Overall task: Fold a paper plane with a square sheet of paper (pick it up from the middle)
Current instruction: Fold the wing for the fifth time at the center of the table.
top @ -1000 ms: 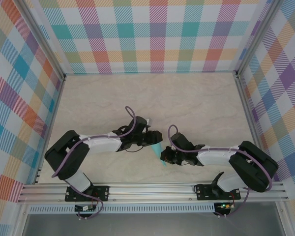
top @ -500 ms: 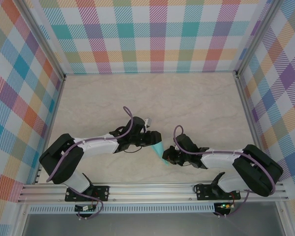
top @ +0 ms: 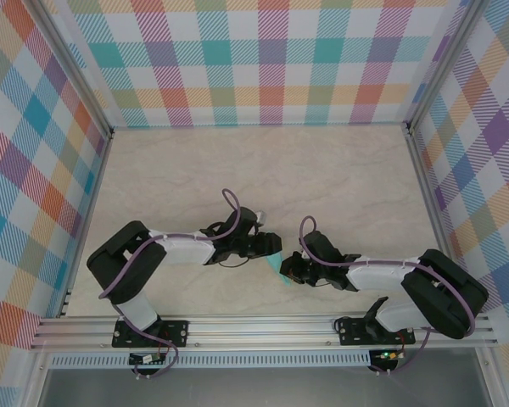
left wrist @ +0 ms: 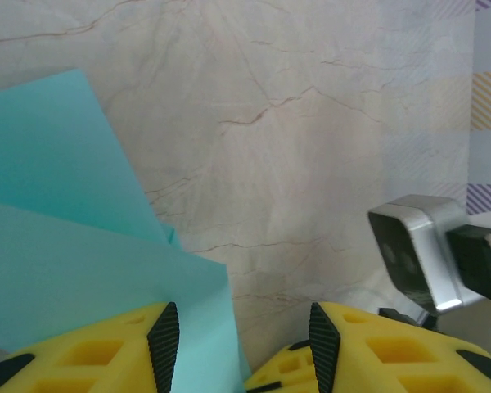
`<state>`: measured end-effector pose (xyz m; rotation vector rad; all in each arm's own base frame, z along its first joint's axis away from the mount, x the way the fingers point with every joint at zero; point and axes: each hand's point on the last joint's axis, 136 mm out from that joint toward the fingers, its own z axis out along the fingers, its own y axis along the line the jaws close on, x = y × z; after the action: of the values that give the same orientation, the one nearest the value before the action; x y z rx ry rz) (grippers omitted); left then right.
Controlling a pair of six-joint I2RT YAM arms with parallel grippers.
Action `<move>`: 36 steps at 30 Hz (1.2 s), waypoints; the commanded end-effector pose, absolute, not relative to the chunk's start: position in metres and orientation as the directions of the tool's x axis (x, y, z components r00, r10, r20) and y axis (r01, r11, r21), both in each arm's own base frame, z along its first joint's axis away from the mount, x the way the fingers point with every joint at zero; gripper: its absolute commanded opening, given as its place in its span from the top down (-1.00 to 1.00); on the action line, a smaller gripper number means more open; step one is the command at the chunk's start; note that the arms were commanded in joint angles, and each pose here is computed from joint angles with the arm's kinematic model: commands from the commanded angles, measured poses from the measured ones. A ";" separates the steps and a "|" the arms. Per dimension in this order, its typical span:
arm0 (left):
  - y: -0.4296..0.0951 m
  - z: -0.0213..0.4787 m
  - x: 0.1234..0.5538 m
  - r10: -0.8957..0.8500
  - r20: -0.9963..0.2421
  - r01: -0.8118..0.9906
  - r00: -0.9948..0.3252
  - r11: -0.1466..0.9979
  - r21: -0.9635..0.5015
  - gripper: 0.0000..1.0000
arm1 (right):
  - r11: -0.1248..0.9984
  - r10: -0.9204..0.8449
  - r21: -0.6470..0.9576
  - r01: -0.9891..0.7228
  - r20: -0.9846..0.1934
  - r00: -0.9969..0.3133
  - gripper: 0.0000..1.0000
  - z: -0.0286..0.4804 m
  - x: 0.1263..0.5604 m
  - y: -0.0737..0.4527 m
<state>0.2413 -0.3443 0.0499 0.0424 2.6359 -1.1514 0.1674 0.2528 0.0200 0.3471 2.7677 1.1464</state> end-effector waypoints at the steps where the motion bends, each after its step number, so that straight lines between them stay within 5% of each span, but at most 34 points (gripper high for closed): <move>1: -0.350 0.044 0.248 -0.070 -0.284 0.158 -0.956 0.693 -0.703 0.04 | 0.680 0.254 0.714 0.167 -0.016 -0.967 0.77 0.022 0.167 0.254; 11: -0.335 0.009 0.240 -0.061 -0.230 0.104 -0.971 0.760 -0.641 0.10 | 0.705 0.235 0.691 0.160 -0.014 -0.972 0.73 0.020 0.164 0.250; 36: -0.335 0.015 0.241 -0.038 -0.233 0.119 -0.972 0.775 -0.620 0.14 | 0.798 0.163 0.576 0.177 0.076 -0.984 0.76 -0.003 0.137 0.232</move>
<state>0.2436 -0.3441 0.0321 0.0560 2.6823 -1.0827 0.1464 0.2444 0.0130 0.2832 2.9016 1.0907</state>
